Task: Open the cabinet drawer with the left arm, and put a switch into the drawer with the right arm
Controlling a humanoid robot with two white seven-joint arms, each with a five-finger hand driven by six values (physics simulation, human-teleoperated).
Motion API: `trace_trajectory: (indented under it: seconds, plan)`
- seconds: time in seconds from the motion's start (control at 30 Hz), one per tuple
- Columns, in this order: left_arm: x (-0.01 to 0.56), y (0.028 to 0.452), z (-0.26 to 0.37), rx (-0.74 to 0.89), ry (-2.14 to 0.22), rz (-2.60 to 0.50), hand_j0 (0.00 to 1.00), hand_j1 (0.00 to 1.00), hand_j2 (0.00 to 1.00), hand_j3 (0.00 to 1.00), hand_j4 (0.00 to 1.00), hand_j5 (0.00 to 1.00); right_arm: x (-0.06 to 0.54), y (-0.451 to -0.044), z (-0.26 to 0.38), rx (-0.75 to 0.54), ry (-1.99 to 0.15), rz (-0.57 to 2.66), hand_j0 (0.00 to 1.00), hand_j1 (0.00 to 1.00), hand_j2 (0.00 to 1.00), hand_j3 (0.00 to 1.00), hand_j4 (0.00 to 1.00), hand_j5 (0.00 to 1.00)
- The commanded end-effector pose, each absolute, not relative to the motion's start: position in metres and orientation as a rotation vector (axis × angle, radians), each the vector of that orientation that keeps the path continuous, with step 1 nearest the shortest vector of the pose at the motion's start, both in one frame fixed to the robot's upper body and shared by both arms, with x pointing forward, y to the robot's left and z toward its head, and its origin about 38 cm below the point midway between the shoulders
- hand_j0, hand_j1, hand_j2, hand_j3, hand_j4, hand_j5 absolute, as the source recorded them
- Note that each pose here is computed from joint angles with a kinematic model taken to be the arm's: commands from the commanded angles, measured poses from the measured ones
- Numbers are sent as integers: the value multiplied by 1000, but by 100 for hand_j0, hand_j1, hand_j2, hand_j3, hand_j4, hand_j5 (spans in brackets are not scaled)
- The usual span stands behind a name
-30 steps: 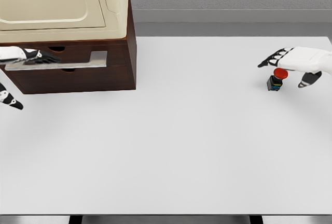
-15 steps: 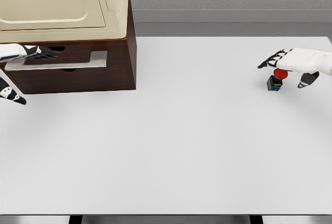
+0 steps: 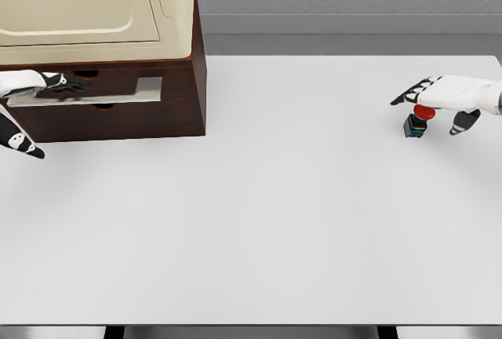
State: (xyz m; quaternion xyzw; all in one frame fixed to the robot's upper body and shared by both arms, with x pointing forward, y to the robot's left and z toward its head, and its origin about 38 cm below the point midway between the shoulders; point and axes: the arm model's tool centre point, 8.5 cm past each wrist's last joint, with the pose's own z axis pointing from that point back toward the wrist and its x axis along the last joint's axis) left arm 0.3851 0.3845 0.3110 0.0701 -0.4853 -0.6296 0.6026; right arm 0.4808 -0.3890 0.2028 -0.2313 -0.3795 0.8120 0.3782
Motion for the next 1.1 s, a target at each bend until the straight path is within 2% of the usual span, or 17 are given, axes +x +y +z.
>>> trace_trajectory:
  seconds: [0.0,0.4,1.07]
  plan:
    - [386,385,310,167,-1122,-1459,100,100,100,100,100,100,481,-389,202,-590,-970,2073,100,100,100,100,100,100]
    - [381,384,295,150,-1099,-1470,100,100,100,100,100,100,481,-380,197,-574,-970,2097,100,100,100,100,100,100]
    - [365,382,277,32,-1055,-1540,100,100,100,100,100,100,483,-376,201,-577,-986,2098,100,100,100,100,100,100]
